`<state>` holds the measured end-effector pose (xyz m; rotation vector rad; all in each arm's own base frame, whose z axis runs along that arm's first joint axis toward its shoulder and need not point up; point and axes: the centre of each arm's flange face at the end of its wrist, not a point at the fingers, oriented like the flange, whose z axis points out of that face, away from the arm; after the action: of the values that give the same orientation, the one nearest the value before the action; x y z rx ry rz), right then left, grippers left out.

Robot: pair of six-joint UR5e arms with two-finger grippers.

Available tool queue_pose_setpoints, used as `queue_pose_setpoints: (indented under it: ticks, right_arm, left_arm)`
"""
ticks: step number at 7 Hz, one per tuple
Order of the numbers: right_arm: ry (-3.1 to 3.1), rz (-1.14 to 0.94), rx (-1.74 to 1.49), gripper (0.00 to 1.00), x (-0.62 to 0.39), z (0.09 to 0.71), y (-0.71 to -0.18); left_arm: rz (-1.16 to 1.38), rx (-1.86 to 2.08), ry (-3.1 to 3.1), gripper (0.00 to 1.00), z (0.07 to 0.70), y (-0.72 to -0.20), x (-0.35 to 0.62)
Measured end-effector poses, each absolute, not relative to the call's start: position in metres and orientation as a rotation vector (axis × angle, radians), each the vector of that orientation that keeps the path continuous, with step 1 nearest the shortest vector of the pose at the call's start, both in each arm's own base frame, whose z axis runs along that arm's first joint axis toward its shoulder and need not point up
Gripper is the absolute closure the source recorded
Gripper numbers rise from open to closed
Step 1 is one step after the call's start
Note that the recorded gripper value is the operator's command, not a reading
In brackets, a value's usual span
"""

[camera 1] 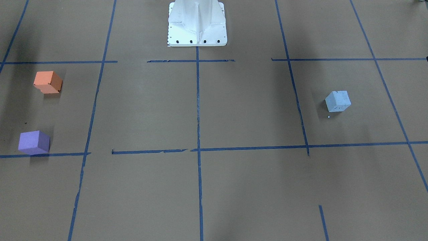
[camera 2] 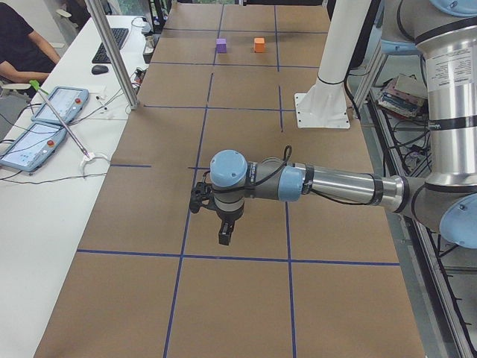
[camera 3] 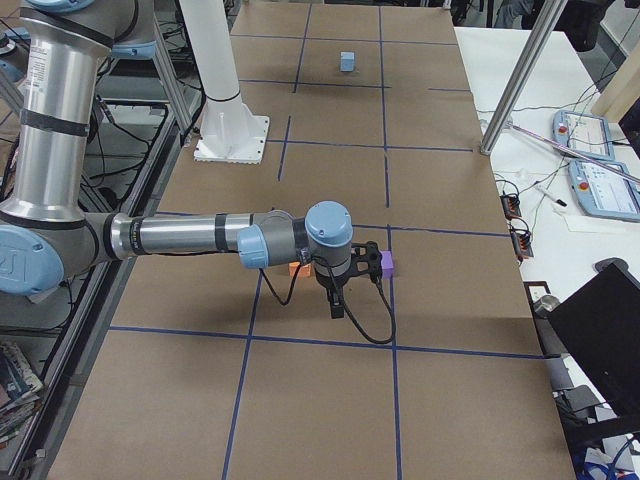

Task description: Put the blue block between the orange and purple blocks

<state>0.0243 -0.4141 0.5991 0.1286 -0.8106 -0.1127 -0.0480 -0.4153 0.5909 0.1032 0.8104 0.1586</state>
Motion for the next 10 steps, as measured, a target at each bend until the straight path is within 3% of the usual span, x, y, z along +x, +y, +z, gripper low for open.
queue_pose_setpoints:
  ticks: [10]
  right_arm:
    - [-0.812, -0.111, 0.117, 0.0, 0.023, 0.606, -0.413]
  left_arm:
    - [0.164, 0.087, 0.764, 0.0, 0.602, -0.396, -0.049]
